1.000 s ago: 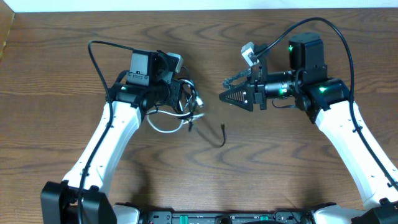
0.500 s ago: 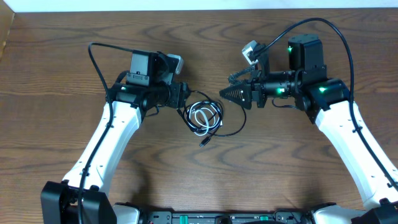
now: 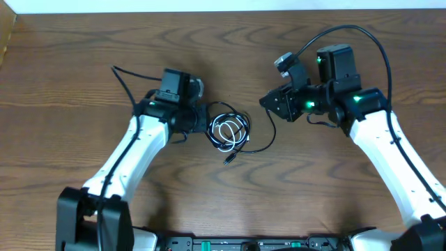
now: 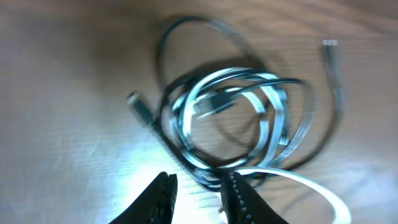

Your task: Untangle cables

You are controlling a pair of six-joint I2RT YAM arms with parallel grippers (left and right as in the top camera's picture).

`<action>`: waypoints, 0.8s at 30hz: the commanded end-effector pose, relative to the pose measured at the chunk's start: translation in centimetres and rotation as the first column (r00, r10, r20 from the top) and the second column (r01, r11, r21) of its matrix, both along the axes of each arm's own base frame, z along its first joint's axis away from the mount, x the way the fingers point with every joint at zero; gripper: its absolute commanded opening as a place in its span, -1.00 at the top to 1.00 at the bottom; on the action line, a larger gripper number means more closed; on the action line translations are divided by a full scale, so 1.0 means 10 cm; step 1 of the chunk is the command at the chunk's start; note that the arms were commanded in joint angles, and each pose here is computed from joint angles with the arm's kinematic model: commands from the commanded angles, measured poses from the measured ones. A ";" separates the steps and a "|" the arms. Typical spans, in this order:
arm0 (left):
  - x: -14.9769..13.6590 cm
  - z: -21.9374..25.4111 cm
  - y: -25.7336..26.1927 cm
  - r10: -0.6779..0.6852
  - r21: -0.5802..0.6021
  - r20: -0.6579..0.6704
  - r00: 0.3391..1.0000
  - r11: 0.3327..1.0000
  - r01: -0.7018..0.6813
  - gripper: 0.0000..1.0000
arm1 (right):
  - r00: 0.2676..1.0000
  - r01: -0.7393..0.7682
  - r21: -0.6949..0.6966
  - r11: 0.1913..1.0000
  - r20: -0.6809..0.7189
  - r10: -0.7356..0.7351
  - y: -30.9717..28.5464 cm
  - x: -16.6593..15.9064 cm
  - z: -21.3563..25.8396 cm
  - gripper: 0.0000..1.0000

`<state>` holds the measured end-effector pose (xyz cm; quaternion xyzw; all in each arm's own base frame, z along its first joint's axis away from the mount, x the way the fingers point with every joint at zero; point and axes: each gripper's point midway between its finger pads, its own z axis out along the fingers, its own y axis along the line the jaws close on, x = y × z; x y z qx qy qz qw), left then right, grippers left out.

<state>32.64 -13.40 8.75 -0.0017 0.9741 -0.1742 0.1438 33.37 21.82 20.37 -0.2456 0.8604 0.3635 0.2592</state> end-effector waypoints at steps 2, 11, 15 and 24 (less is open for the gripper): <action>0.02 -0.20 0.33 0.252 0.134 -0.042 0.967 0.960 -0.244 0.49 | 0.997 -0.056 -0.024 0.998 -0.051 0.055 0.15 -0.08 -0.23 0.66; 0.29 -0.16 1.02 0.469 0.166 0.039 0.883 0.868 -0.468 0.85 | 0.944 -0.330 -0.102 0.939 -0.004 0.331 0.88 -0.56 -0.55 0.46; 0.34 -0.14 1.27 0.528 0.156 0.054 0.848 0.834 -0.529 0.84 | 0.938 -0.319 -0.227 0.920 0.065 0.341 1.12 -0.60 -0.73 0.37; 0.36 -0.13 1.55 0.592 0.150 0.064 0.803 0.790 -0.595 0.84 | 0.949 -0.236 -0.447 0.863 0.087 0.304 1.18 -0.45 -1.34 0.13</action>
